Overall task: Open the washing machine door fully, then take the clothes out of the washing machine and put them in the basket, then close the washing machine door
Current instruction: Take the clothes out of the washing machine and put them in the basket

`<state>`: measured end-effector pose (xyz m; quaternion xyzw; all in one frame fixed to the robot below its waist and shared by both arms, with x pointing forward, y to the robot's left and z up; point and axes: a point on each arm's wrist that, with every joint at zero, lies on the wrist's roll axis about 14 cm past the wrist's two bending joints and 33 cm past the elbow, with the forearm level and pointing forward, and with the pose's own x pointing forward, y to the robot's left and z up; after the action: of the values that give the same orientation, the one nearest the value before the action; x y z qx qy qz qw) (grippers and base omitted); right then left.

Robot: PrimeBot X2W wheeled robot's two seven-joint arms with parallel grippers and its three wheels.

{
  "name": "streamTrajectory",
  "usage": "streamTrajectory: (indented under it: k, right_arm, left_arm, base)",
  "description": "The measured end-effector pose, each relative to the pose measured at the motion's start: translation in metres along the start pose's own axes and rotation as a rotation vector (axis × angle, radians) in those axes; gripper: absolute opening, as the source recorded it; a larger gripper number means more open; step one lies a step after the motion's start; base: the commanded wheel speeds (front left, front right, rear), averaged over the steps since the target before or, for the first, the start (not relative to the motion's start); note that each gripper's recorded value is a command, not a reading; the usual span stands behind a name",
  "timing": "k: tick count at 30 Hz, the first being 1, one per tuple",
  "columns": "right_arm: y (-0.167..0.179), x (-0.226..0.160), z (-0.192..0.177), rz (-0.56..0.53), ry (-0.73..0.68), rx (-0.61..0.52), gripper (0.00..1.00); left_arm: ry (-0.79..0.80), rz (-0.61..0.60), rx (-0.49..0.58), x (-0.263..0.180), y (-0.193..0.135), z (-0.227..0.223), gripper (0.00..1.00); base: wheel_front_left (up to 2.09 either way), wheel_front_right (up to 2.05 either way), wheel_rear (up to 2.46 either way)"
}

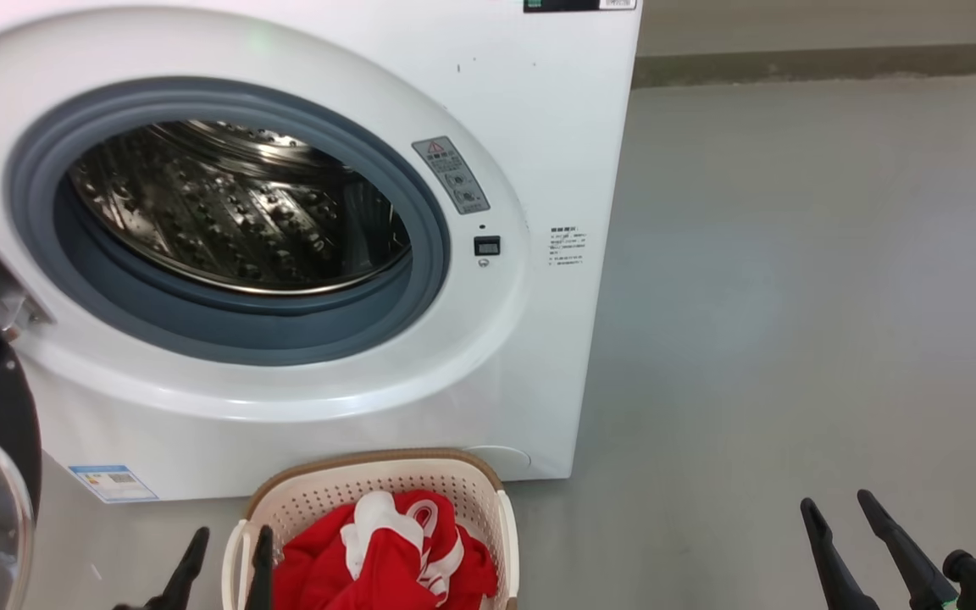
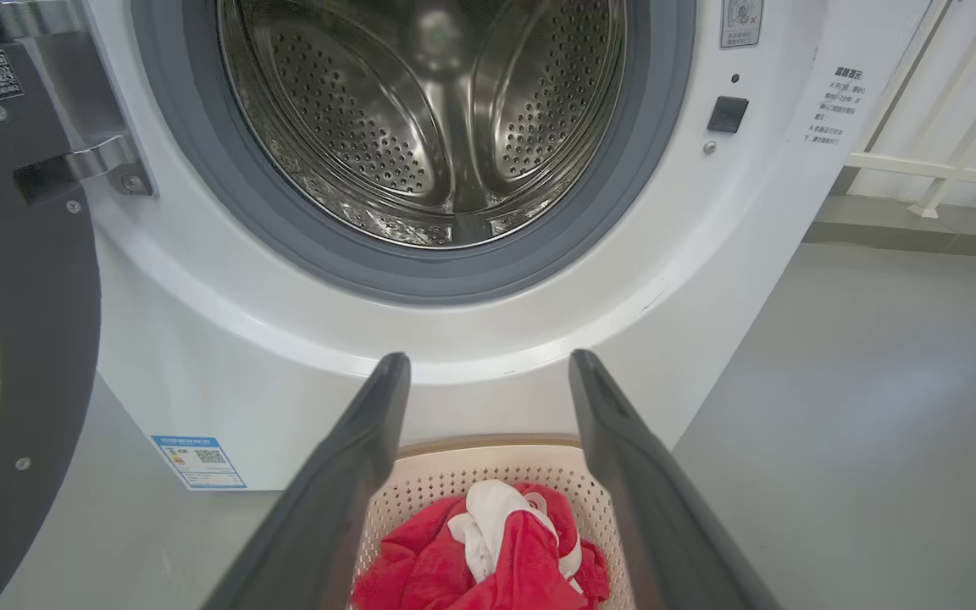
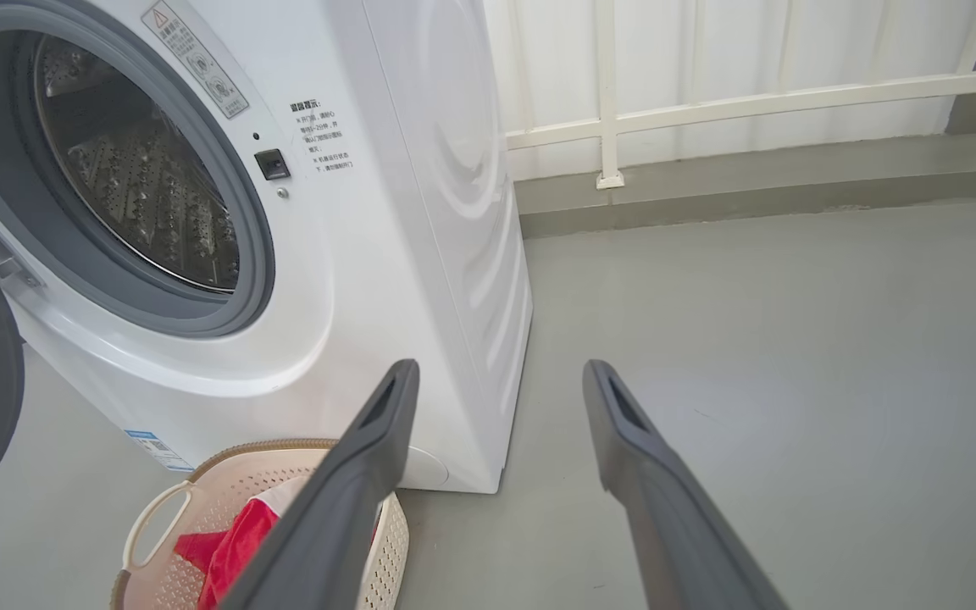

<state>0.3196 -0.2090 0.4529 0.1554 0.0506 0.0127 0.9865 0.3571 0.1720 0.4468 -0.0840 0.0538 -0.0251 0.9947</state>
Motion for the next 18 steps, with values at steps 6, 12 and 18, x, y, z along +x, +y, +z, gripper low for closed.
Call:
streamTrajectory:
  k: [6, 12, 18]
  right_arm:
    - [0.000, -0.008, 0.002, 0.001, -0.011, -0.012, 1.00]
    - [-0.006, -0.017, 0.004, -0.017, -0.018, -0.013, 1.00]
    - [-0.005, -0.018, 0.005, -0.016, -0.024, -0.010, 1.00]
  left_arm:
    - [-0.043, 0.044, 0.006, -0.024, 0.014, 0.011, 1.00]
    - [-0.062, 0.076, 0.020, -0.043, 0.020, 0.015, 1.00]
    - [-0.067, 0.090, 0.009, -0.049, 0.022, 0.015, 1.00]
  base:
    - [0.00, 0.00, 0.00]
    - [0.00, 0.00, 0.00]
    - [0.00, 0.00, 0.00]
